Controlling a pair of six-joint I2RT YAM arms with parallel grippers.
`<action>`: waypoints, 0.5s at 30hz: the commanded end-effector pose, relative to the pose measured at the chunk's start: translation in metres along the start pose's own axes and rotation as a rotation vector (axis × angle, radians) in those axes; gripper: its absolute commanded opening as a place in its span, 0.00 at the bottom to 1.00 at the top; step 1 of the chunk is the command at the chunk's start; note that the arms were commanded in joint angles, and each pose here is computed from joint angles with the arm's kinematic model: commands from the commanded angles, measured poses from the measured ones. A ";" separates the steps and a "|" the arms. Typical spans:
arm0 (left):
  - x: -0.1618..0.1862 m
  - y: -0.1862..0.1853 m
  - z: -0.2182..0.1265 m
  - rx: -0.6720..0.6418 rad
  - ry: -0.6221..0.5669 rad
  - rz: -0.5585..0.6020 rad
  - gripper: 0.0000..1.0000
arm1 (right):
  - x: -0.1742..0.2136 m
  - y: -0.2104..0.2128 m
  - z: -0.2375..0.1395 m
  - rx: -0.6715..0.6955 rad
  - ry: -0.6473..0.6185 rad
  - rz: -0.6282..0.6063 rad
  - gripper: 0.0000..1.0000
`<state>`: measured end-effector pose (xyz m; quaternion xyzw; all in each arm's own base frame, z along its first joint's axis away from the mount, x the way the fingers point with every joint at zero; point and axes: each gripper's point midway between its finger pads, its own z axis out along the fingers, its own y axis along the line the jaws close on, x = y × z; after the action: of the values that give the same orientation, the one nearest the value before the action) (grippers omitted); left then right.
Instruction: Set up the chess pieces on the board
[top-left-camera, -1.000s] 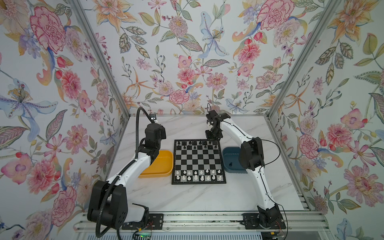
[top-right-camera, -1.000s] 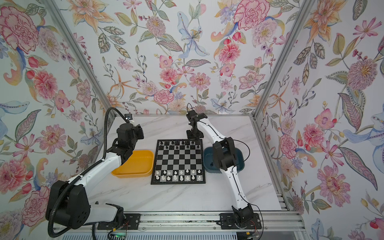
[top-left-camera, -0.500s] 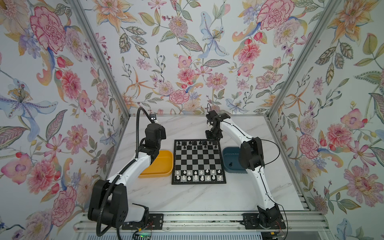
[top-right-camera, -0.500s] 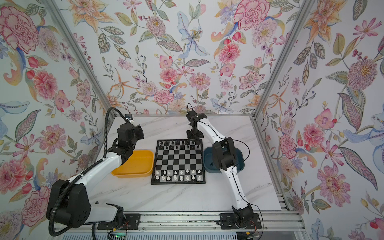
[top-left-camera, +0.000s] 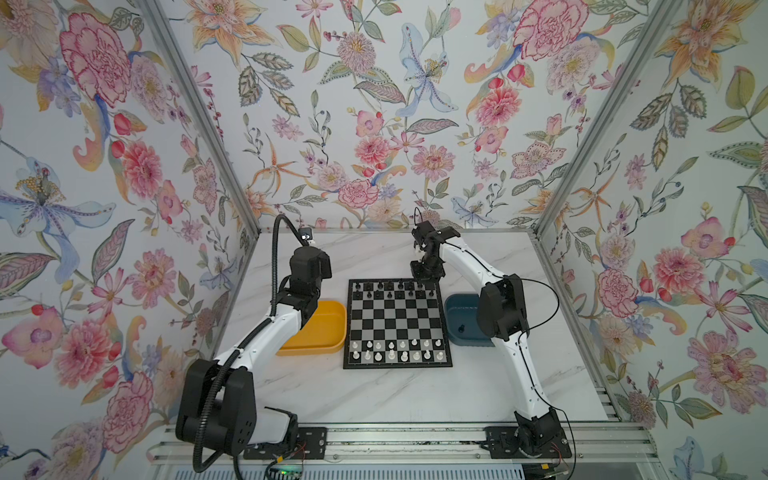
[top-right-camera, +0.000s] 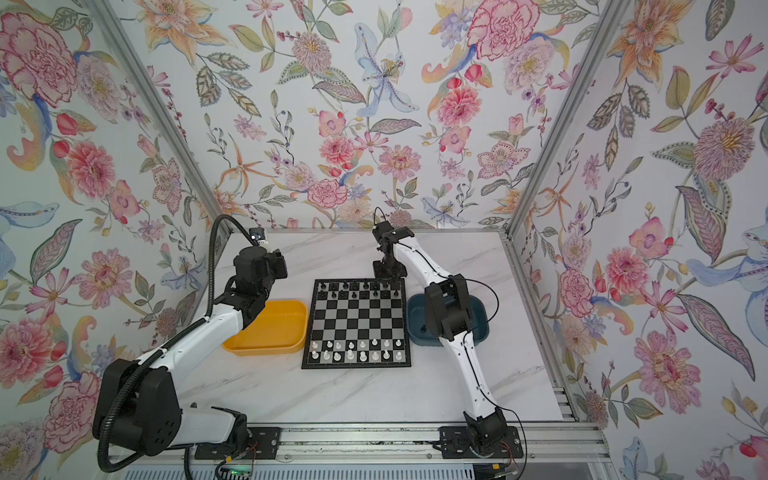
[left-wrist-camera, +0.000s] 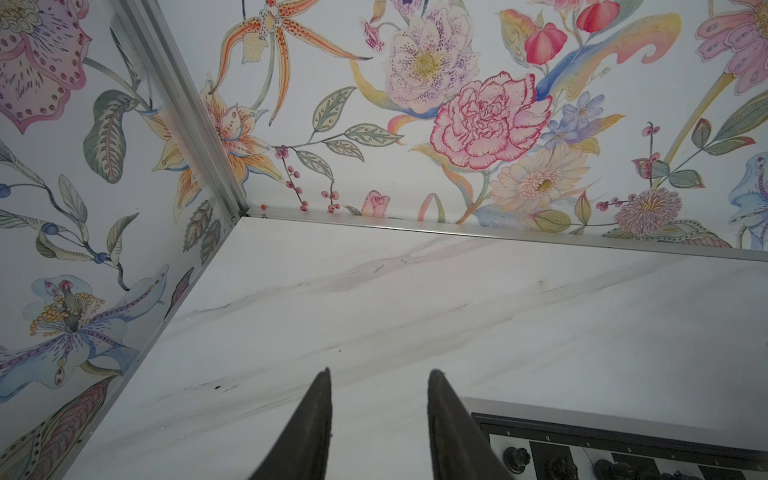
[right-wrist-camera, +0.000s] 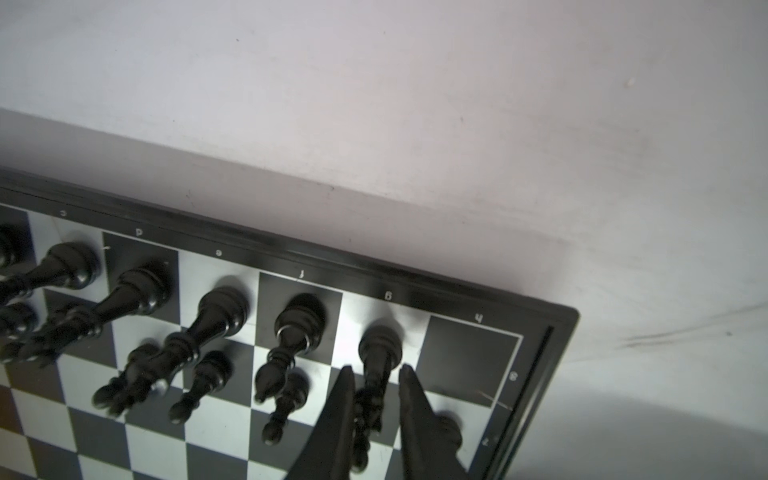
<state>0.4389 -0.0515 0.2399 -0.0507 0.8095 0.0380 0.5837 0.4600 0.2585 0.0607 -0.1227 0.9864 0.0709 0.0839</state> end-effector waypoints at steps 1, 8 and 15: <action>0.007 0.002 0.004 0.006 0.009 -0.010 0.40 | -0.002 0.001 -0.006 -0.016 -0.001 0.020 0.23; 0.006 0.002 0.004 0.008 0.008 -0.012 0.40 | -0.005 0.003 -0.015 -0.026 -0.017 0.023 0.27; 0.004 -0.001 0.003 0.030 0.005 -0.016 0.40 | -0.011 -0.004 -0.035 -0.016 -0.061 0.029 0.29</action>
<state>0.4393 -0.0545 0.2395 -0.0450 0.8106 0.0292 0.5831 0.4606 0.2591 0.0625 -0.1167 0.9866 0.0785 0.0832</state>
